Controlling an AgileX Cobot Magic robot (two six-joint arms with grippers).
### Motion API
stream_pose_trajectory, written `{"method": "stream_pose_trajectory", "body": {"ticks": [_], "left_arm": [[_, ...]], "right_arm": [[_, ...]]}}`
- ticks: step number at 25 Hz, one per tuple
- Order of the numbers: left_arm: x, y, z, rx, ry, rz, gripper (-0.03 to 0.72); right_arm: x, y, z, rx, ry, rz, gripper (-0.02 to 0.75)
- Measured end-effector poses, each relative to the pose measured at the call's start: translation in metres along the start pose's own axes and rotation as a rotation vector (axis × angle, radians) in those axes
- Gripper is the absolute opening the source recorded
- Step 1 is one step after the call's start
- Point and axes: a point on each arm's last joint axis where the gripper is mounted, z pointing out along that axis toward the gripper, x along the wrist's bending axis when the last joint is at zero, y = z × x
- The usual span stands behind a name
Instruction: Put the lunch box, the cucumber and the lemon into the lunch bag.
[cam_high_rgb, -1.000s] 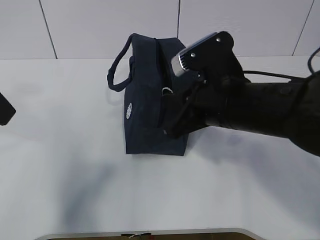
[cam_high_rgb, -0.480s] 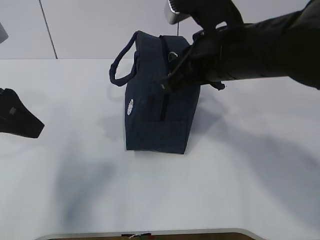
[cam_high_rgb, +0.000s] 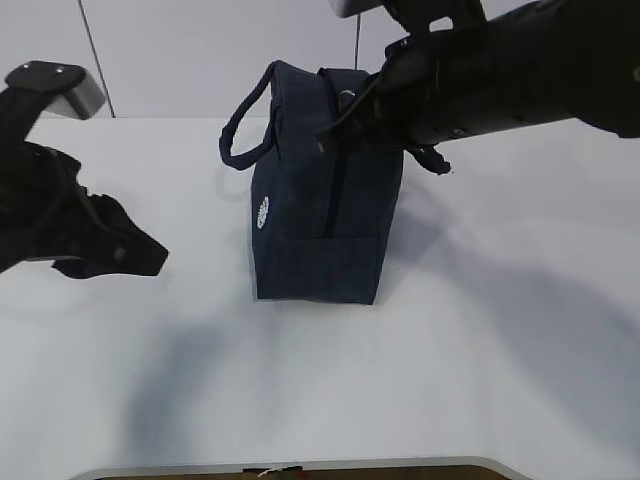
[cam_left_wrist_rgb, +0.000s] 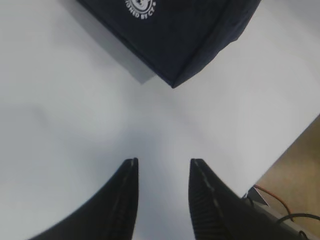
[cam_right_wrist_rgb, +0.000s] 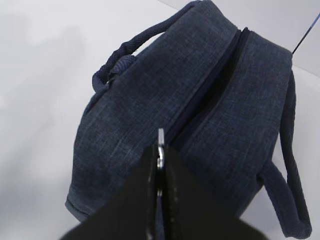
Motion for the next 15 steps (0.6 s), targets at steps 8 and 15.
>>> {"method": "stream_pose_trajectory", "body": {"ticks": [8,15], "left_arm": [[-0.027,0.008,0.039,-0.071,0.017,0.095,0.320],[-0.044,0.012,0.060,-0.137,0.040,0.141,0.390]], "right_arm": [[0.000,-0.003,0.001,0.031,-0.002,0.009,0.005],[0.001,-0.003,0.001,0.042,0.010,0.055,0.005]]}}
